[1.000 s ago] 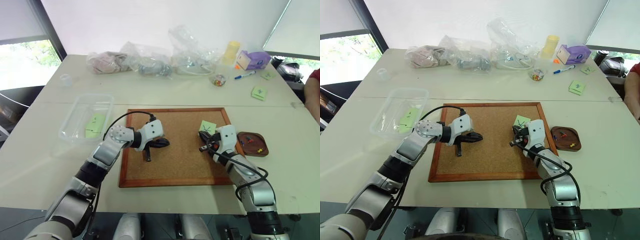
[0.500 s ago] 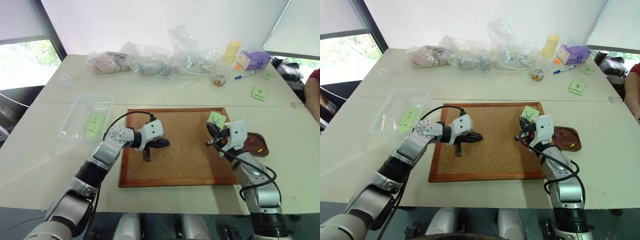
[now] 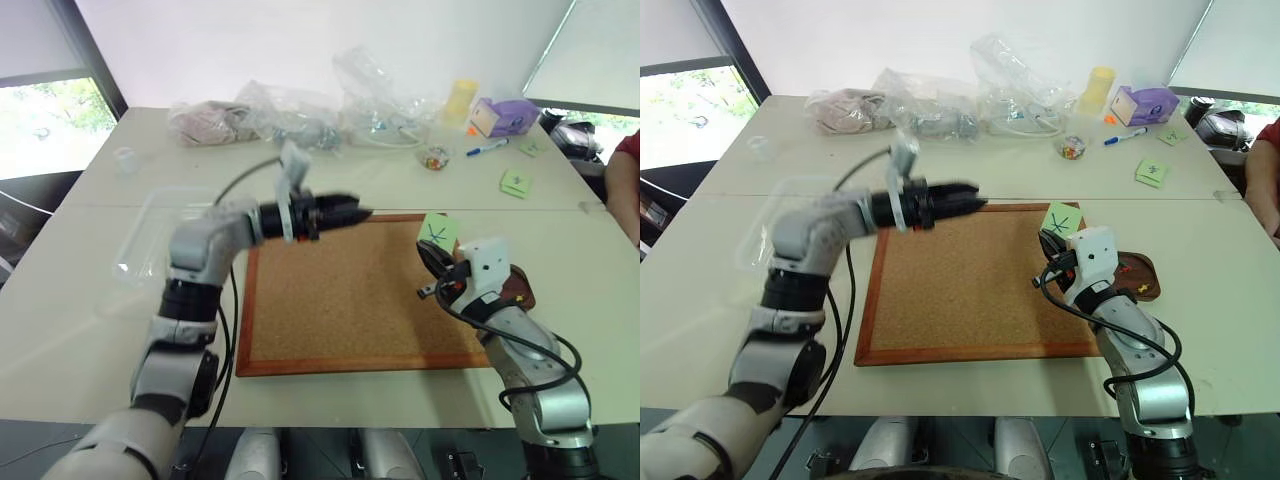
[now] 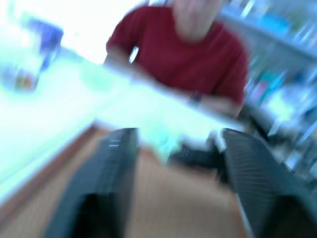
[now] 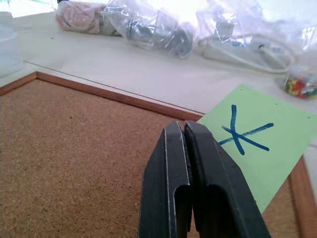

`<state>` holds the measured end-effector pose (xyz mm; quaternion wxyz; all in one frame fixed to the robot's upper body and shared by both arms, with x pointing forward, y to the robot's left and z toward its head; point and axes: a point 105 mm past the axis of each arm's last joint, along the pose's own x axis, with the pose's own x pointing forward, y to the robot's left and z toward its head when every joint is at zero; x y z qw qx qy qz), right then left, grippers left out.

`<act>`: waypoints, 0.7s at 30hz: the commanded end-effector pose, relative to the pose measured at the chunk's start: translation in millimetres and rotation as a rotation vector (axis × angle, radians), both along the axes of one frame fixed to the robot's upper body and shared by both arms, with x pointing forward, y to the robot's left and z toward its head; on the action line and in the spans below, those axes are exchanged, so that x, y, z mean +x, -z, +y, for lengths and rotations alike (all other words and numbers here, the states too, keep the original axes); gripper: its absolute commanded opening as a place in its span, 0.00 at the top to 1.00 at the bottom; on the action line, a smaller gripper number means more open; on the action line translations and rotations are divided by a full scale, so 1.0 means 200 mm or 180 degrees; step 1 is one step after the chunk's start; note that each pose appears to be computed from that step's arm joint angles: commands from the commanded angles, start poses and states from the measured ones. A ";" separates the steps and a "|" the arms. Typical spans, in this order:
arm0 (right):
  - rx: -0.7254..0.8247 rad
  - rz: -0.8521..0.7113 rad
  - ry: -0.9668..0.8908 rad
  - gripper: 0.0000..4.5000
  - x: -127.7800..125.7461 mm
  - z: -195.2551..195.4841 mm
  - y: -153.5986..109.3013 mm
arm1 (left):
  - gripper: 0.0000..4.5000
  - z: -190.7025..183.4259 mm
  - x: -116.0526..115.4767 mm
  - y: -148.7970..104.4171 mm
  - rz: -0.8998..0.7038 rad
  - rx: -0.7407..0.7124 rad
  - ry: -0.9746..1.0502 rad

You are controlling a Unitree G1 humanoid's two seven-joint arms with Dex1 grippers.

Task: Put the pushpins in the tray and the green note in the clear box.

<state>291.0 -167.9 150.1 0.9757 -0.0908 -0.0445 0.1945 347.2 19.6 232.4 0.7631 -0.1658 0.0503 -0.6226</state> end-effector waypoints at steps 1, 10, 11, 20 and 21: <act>-0.0087 -0.0211 -0.0210 1.00 -0.06 0.06 -0.11 | 0.02 -0.05 0.10 0.06 0.0625 -0.0046 -0.0143; -0.0240 -0.0284 -0.0449 1.00 -0.11 0.15 -0.17 | 0.02 -0.25 0.10 0.08 0.1077 -0.0134 0.0323; -0.0242 -0.0284 -0.0456 1.00 -0.12 0.16 -0.18 | 0.02 -0.27 0.09 0.08 0.1067 -0.0146 0.0367; -0.0275 -0.0317 -0.0474 1.00 -0.14 0.19 -0.19 | 0.21 -0.40 0.05 0.12 0.0936 -0.0066 0.0561; -0.0280 -0.0319 -0.0475 1.00 -0.15 0.19 -0.20 | 0.30 -0.40 0.05 0.12 0.0928 -0.0059 0.0581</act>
